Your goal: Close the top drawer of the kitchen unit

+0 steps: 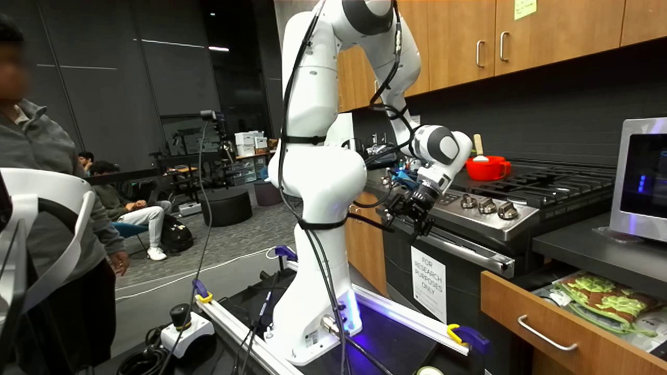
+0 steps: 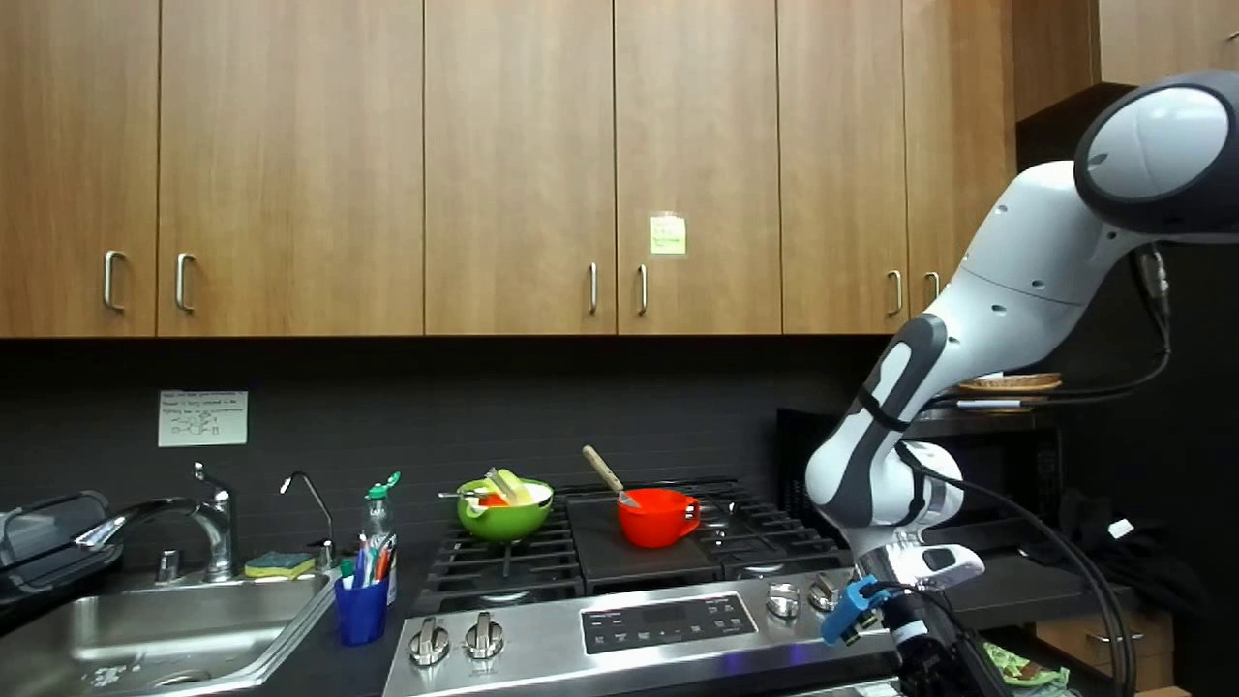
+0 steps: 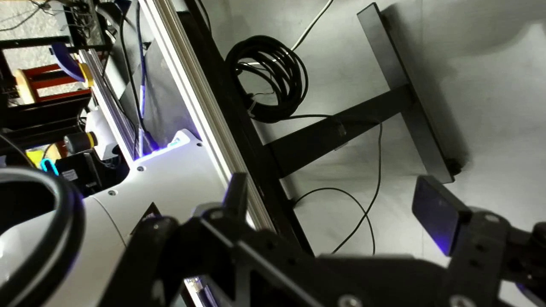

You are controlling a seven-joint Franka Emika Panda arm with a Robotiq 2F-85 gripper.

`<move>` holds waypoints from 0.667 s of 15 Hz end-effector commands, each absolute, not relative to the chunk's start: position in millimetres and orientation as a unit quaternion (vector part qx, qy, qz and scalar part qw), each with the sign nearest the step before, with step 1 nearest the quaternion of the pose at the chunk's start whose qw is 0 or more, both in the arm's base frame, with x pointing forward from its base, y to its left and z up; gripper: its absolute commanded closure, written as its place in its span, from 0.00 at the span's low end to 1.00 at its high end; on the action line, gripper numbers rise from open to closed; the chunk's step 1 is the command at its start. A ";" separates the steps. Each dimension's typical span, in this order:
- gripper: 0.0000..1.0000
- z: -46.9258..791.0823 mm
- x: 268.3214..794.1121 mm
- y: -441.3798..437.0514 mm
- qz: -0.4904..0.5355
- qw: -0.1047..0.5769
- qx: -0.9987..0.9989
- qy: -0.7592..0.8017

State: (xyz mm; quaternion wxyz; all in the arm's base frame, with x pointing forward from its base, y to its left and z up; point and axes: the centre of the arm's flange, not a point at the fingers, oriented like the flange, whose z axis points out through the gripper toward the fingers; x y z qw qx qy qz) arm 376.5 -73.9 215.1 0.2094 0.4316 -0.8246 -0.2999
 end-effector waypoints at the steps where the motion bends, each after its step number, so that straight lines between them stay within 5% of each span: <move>1: 0.00 201.0 357.9 -103.0 -0.309 0.241 0.386 -0.835; 10: 0.00 176.1 322.1 -184.5 -0.328 0.222 0.296 -0.869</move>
